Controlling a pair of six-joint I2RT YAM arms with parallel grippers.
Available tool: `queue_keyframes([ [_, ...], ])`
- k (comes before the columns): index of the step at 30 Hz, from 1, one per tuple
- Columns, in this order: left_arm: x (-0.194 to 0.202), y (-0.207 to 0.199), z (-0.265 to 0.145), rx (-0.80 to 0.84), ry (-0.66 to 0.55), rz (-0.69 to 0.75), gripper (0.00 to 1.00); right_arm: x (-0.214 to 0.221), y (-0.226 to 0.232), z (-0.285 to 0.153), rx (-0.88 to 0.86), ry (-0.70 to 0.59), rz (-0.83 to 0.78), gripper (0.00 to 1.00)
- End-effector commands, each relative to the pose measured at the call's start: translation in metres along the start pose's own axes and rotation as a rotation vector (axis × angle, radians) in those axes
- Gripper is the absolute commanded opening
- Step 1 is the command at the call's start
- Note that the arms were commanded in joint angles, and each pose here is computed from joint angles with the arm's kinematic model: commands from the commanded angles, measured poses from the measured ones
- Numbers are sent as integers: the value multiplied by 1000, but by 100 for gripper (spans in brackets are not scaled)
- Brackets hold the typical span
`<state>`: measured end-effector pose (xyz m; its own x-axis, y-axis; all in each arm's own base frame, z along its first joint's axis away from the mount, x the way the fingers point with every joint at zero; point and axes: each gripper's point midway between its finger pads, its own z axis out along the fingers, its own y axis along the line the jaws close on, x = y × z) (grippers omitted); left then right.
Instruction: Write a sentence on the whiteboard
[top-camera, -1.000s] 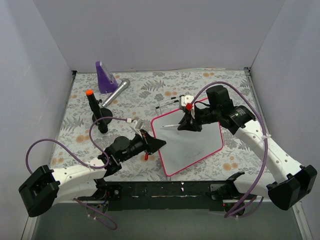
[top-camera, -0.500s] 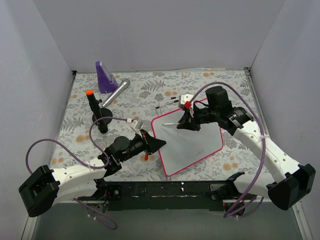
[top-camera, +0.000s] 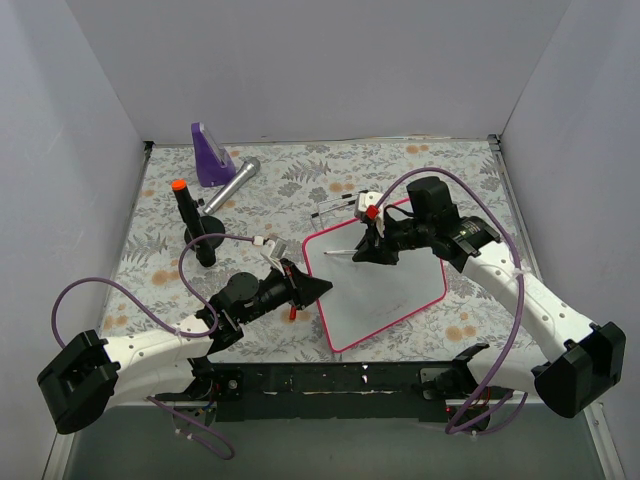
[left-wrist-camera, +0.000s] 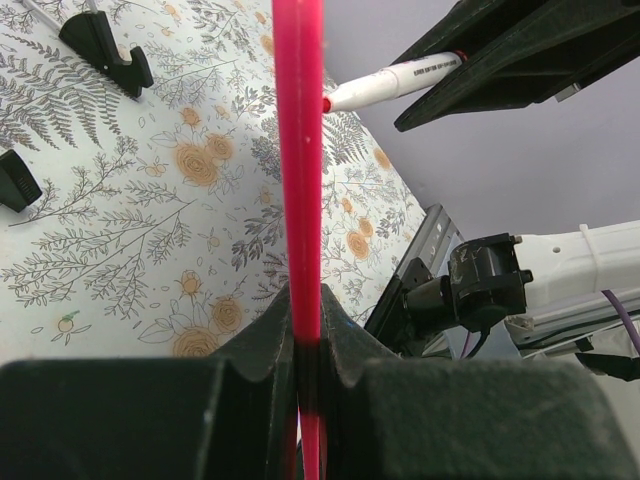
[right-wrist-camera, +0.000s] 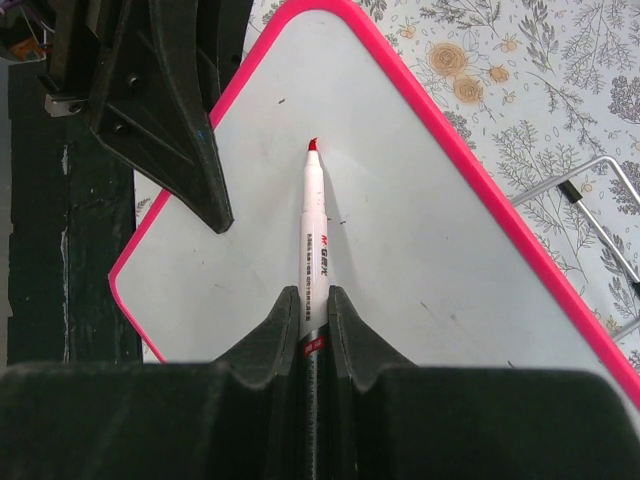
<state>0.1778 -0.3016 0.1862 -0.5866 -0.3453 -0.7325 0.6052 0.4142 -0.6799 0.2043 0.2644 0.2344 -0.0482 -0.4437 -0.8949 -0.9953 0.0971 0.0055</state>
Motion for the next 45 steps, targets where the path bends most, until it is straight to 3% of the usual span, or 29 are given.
queue_keyframes([
  [1,-35,-32,2,109,-115,52,0,-4,-5,2,19,-16,-16,1],
  [21,-37,-32,-4,109,-132,63,0,31,14,-2,-1,39,7,1],
  [45,-29,-30,-2,117,-104,70,0,-6,-31,-10,107,-15,-1,1],
])
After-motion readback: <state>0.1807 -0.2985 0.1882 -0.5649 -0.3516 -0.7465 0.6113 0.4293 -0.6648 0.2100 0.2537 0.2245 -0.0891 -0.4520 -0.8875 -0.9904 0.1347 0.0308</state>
